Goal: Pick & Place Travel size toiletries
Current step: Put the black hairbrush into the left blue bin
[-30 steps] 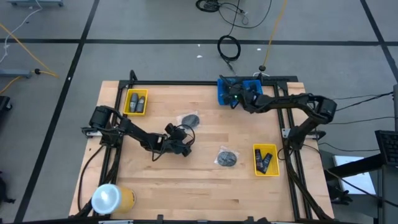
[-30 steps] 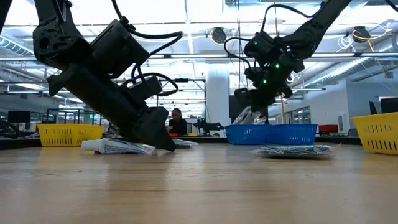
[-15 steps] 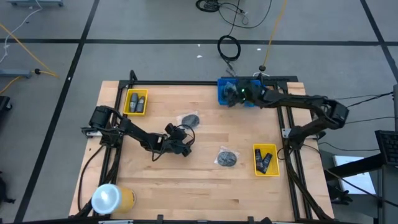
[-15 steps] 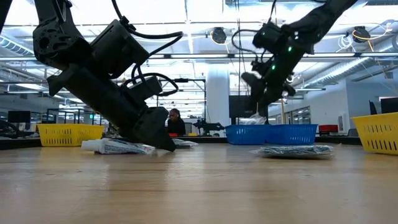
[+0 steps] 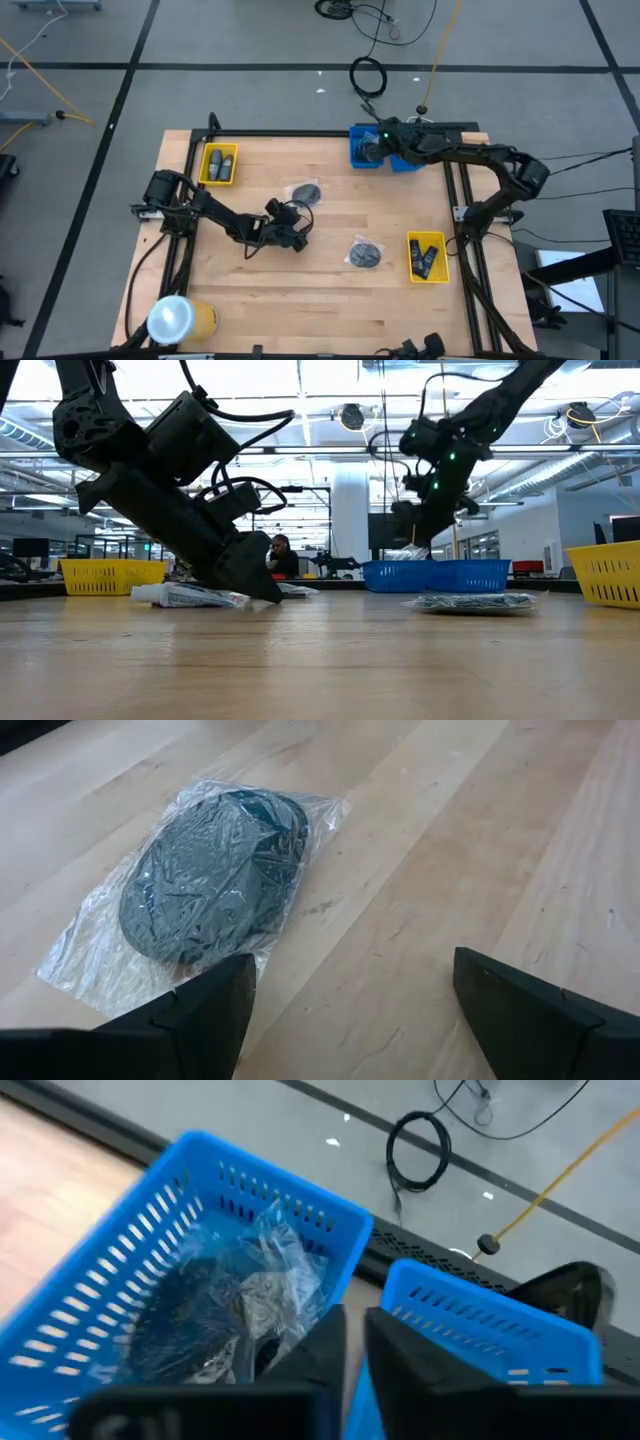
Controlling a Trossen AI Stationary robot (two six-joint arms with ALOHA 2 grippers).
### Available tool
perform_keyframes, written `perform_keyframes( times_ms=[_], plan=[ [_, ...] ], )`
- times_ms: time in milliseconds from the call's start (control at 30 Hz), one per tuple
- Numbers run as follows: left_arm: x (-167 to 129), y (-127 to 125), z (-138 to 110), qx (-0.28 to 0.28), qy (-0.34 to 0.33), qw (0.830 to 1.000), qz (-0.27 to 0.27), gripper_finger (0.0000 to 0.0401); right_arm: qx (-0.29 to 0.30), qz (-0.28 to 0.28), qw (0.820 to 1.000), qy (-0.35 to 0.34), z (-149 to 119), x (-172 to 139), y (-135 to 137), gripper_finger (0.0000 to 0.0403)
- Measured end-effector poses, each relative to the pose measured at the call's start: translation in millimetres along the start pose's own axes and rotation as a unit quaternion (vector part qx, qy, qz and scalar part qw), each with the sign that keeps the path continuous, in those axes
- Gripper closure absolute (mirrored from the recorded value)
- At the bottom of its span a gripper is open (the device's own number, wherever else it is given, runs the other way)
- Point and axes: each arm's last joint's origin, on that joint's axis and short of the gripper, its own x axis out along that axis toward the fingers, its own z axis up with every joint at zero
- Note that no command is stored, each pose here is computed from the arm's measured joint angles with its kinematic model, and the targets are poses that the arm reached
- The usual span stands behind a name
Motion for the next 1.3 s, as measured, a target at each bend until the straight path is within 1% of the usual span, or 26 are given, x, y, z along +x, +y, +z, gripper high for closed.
perform_keyframes(
  times_ms=[33, 100, 167, 233, 300, 400, 467, 633, 767, 800, 900, 1033, 1167, 1233, 1300],
  plan=[
    [-0.1, -0.1, 0.0, 0.0, 0.0, 1.0, 0.0, 0.0066, -0.003, -0.001, 1.0, 0.002, -1.3, 4.0, 1.5, 0.0384],
    [-0.1, -0.1, 0.1, 0.0, 0.0, 1.0, -0.001, 0.0066, -0.009, -0.001, 1.0, 0.005, -3.6, 10.5, 4.1, 0.0397],
    [-0.1, -0.2, 0.1, -0.001, -0.001, 1.0, -0.001, 0.0066, -0.007, 0.0, 1.0, 0.01, -5.7, 13.7, 5.5, 0.0393],
    [-0.1, -0.2, 0.2, -0.001, -0.001, 1.0, -0.001, 0.0066, -0.004, 0.022, 1.0, 0.021, -7.8, 16.5, 7.8, 0.0391],
    [0.0, -0.2, 0.3, -0.001, -0.001, 1.0, -0.001, 0.0066, -0.005, 0.039, 0.999, 0.033, -10.4, 19.6, 9.8, 0.0394],
    [-0.1, -0.3, 0.3, -0.001, -0.001, 1.0, -0.001, 0.0066, -0.009, 0.045, 0.998, 0.045, -14.3, 24.8, 11.8, 0.0401],
    [-0.1, -0.3, 0.3, -0.001, -0.001, 1.0, -0.001, 0.0066, -0.01, 0.059, 0.997, 0.052, -16.1, 27.3, 13.4, 0.04],
    [-0.1, -0.2, 0.3, -0.003, -0.001, 1.0, -0.001, 0.0066, -0.009, 0.075, 0.996, 0.044, -15.2, 27.6, 17.9, 0.0402],
    [0.0, -0.2, 0.3, -0.001, -0.001, 1.0, -0.001, 0.0066, -0.003, 0.132, 0.991, 0.027, -7.8, 20.1, 19.5, 0.04],
    [-0.1, -0.2, 0.3, -0.001, -0.001, 1.0, -0.001, 0.0066, -0.003, 0.135, 0.99, 0.025, -6.3, 18.0, 19.2, 0.04],
    [-0.1, -0.2, 0.2, -0.001, -0.001, 1.0, -0.001, 0.0066, -0.014, 0.116, 0.992, 0.036, -7.3, 9.1, 13.5, 0.0401],
    [-0.1, -0.1, -0.1, 0.001, 0.001, 1.0, 0.0, 0.0066, -0.024, 0.062, 0.998, 0.003, -0.6, -10.4, 9.1, 0.0401],
    [-3.9, 0.7, 3.7, 0.008, 0.007, 1.0, -0.01, 0.0066, -0.067, 0.019, 0.996, -0.054, 0.9, -38.7, 16.7, 0.04],
    [-10.8, 1.8, 11.6, 0.005, 0.0, 1.0, -0.014, 0.0066, -0.092, 0.014, 0.992, -0.088, -4.8, -52.6, 25.5, 0.0401],
    [-20.2, 5.0, 21.5, 0.006, -0.007, 1.0, -0.009, 0.0066, -0.117, 0.045, 0.984, -0.124, -14.7, -63.8, 38.5, 0.0402]
  ],
)
